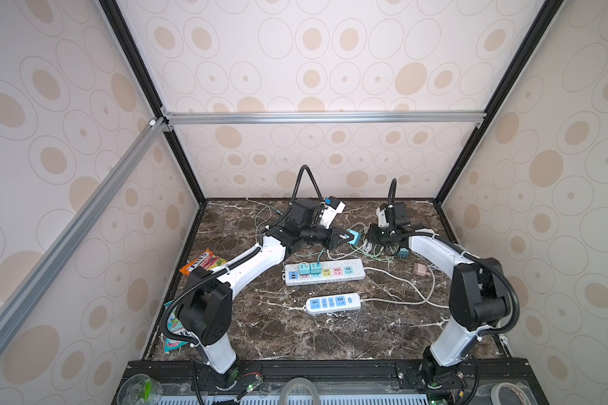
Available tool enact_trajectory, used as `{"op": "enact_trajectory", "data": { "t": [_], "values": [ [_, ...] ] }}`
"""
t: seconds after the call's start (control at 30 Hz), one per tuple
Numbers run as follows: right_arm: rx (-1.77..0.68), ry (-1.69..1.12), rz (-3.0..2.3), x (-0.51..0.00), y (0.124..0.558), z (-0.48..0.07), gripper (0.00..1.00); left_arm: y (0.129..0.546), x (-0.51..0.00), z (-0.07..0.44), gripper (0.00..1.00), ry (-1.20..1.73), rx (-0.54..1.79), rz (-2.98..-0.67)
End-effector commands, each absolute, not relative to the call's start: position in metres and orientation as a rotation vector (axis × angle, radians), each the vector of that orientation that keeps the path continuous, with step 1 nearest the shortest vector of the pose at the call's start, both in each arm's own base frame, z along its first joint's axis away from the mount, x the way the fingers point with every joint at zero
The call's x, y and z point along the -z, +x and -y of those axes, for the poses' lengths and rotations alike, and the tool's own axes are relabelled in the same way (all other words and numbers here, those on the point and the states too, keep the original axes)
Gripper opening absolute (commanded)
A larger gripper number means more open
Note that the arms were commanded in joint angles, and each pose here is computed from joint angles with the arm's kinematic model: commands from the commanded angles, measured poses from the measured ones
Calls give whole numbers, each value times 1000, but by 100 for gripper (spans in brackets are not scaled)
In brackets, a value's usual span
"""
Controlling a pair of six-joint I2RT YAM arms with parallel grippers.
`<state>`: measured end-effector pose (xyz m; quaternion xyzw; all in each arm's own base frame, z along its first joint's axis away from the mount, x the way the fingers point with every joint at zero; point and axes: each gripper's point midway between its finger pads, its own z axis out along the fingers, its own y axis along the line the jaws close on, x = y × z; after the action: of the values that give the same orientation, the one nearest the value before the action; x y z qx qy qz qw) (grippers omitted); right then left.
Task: Insert the plug
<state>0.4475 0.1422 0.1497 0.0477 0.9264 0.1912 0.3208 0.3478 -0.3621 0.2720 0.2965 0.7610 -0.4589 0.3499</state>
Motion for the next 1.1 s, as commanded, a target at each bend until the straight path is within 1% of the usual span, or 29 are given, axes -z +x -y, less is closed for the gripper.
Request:
{"op": "enact_trajectory", "data": {
  "t": [0.0,0.1,0.27,0.4,0.47,0.6,0.67,0.73,0.77,0.8,0.83,0.87,0.9,0.93,0.97,1.0,1.07],
  "values": [
    [-562,113,-2310,-185,456,-156,0,363,-331,337,0,694,1082,-1816],
    [-587,111,-2252,-201,469,-162,0,389,-341,309,0,563,912,-1821],
    [-662,81,-2202,-211,496,-196,0,422,-363,269,0,386,667,-1762],
    [-741,78,-2098,-211,524,-225,0,435,-390,244,0,225,643,-1652],
    [-760,91,-2096,-204,540,-240,0,443,-400,230,0,156,593,-1596],
    [-772,78,-2100,-195,567,-273,0,465,-403,203,0,57,472,-1545],
    [-778,72,-2111,-188,577,-291,0,478,-397,192,0,31,410,-1550],
    [-808,109,-2116,-178,587,-303,3,488,-388,182,0,0,344,-1557],
    [-818,126,-2119,-172,590,-308,8,493,-383,177,0,-10,310,-1561],
    [-818,130,-2124,-168,593,-310,18,498,-378,174,0,-17,288,-1569],
    [-804,122,-2138,-163,595,-312,33,502,-372,173,0,-6,271,-1580],
    [-784,105,-2157,-160,595,-312,44,505,-367,176,0,20,266,-1595],
    [-754,92,-2179,-156,594,-309,53,507,-363,181,0,51,266,-1607],
    [-706,74,-2195,-155,591,-303,69,509,-357,190,0,110,280,-1623],
    [-664,52,-2203,-155,587,-296,92,509,-351,200,0,175,304,-1638],
    [-631,30,-2204,-156,583,-289,98,509,-349,209,0,222,330,-1640],
    [-570,12,-2209,-160,571,-268,98,509,-329,225,0,323,366,-1697]
  ]
}}
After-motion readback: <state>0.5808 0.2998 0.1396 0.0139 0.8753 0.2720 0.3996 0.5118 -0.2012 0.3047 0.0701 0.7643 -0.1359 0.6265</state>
